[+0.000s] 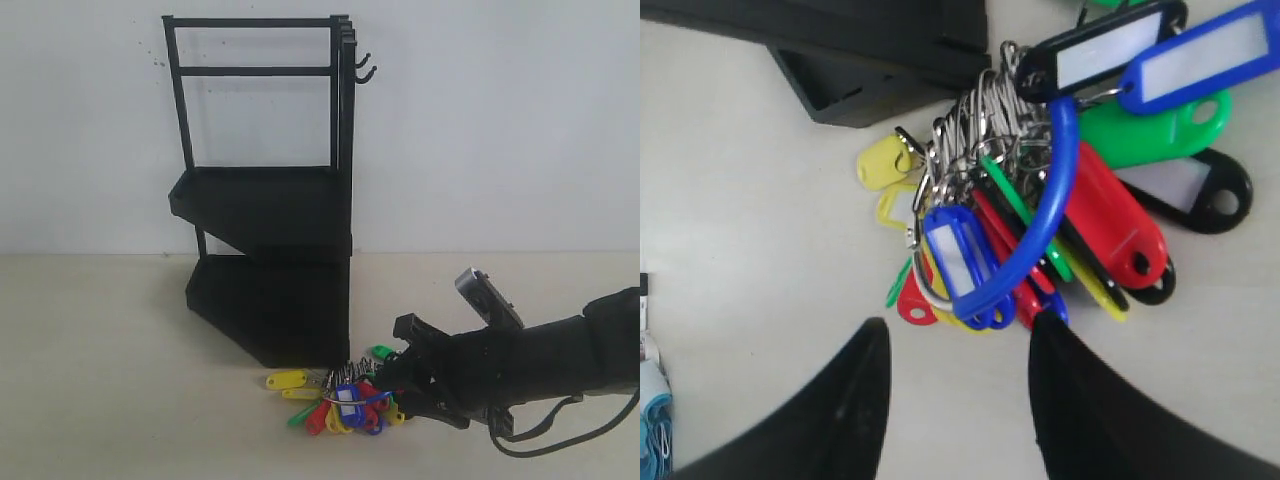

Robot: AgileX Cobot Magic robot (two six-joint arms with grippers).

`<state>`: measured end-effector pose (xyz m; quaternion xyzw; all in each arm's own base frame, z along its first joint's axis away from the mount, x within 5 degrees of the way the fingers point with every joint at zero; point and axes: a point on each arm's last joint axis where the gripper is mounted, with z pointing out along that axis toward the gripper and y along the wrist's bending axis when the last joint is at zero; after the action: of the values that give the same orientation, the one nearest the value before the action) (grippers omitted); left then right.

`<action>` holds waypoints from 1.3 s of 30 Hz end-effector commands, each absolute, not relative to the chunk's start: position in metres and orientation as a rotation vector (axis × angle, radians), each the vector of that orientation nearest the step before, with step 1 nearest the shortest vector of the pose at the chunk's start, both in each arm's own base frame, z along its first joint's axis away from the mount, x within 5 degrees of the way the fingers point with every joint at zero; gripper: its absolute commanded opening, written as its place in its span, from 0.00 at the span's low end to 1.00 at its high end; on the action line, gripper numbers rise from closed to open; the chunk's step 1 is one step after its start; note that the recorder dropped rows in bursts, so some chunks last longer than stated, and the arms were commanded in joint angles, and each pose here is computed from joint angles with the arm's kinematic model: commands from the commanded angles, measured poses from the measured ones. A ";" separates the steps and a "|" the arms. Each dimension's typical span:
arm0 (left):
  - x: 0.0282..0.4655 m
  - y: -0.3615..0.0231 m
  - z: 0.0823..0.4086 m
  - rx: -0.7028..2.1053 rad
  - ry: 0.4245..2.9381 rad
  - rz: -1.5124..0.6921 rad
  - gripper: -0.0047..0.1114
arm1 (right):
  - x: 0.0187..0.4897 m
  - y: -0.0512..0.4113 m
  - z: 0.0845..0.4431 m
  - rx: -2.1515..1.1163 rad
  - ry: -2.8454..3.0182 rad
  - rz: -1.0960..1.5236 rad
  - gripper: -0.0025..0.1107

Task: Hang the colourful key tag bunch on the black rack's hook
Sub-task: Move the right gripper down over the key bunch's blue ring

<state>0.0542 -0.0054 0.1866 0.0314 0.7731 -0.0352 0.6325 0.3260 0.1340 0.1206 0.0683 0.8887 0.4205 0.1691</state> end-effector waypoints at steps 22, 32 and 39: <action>0.054 -0.005 0.187 0.068 1.768 -0.082 0.08 | 0.333 0.144 0.120 0.195 2.528 1.066 0.40; 0.054 -0.005 0.187 0.068 1.768 -0.082 0.08 | 0.337 0.147 0.115 0.205 2.536 1.090 0.40; 0.054 -0.005 0.187 0.068 1.768 -0.082 0.08 | 0.343 0.158 0.087 0.210 2.594 1.138 0.40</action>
<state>0.0542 -0.0054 0.1866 0.0314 0.7731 -0.0352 0.6325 0.3393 0.1545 0.0933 0.0746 0.9031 0.3934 0.1554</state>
